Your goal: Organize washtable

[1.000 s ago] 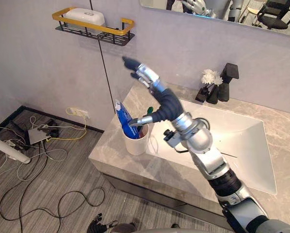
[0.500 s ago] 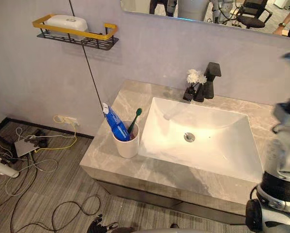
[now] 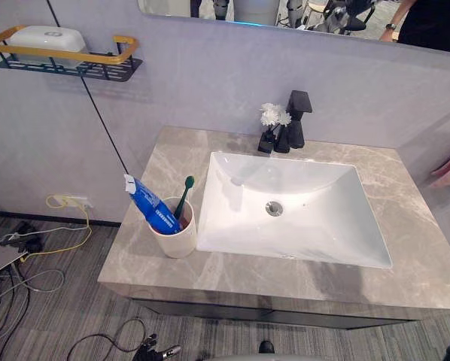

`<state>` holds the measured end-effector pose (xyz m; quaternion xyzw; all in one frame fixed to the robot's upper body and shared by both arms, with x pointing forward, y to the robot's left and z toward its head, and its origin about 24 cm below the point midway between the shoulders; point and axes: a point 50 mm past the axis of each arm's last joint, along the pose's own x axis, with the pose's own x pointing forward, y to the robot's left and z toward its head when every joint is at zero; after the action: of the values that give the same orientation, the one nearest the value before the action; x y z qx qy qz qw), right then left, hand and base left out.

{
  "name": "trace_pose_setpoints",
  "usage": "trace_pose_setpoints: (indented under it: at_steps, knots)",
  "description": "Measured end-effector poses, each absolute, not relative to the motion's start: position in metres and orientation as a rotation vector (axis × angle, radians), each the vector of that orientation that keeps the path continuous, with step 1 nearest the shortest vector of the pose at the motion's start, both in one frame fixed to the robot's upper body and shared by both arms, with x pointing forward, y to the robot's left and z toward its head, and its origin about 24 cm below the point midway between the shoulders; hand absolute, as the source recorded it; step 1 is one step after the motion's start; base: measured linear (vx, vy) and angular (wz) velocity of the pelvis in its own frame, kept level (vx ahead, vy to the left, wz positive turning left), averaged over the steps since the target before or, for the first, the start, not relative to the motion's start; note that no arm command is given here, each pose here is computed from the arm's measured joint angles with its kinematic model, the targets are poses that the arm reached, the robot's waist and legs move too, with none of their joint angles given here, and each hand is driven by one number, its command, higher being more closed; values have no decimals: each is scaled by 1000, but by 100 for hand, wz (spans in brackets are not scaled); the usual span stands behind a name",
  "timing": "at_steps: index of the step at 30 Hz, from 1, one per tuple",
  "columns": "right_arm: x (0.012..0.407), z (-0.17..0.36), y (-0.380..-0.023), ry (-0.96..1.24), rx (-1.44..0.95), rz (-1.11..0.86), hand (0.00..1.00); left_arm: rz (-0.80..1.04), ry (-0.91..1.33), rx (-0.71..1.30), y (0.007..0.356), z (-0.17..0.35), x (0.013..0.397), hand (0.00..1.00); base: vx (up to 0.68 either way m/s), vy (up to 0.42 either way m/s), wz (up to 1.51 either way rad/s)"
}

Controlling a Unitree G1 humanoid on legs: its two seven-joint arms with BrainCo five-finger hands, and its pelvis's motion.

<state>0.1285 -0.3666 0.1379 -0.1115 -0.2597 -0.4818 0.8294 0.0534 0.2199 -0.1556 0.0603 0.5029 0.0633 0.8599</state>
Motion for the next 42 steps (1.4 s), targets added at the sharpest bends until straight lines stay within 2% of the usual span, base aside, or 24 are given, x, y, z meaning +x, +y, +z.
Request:
trace_pose_setpoints:
  at_steps: [7, 13, 20, 33, 37, 42]
  knots:
    - [97, 86, -359, -329, -131, -1172, 0, 215, 1008, 23, 211, -154, 64, 0, 7, -1, -16]
    - [91, 40, -330, -147, 37, -1143, 0, 269, 988, -110, 192, -156, 75, 0, -30, -9, -13]
    - [84, 4, -326, -13, 184, -1154, 0, 316, 1020, -170, 187, -158, 69, 0, 2, 18, -10]
    - [78, -70, -290, 323, 347, -1040, 0, 350, 1032, -192, 187, -160, 66, 0, -24, -13, -2]
    - [59, -107, -261, 597, 358, -911, 0, 335, 1036, -183, 185, -160, 67, 0, -19, -24, 2]
    - [45, -129, -240, 770, 358, -821, 0, 324, 1035, -172, 185, -161, 67, 0, -4, -33, 11]
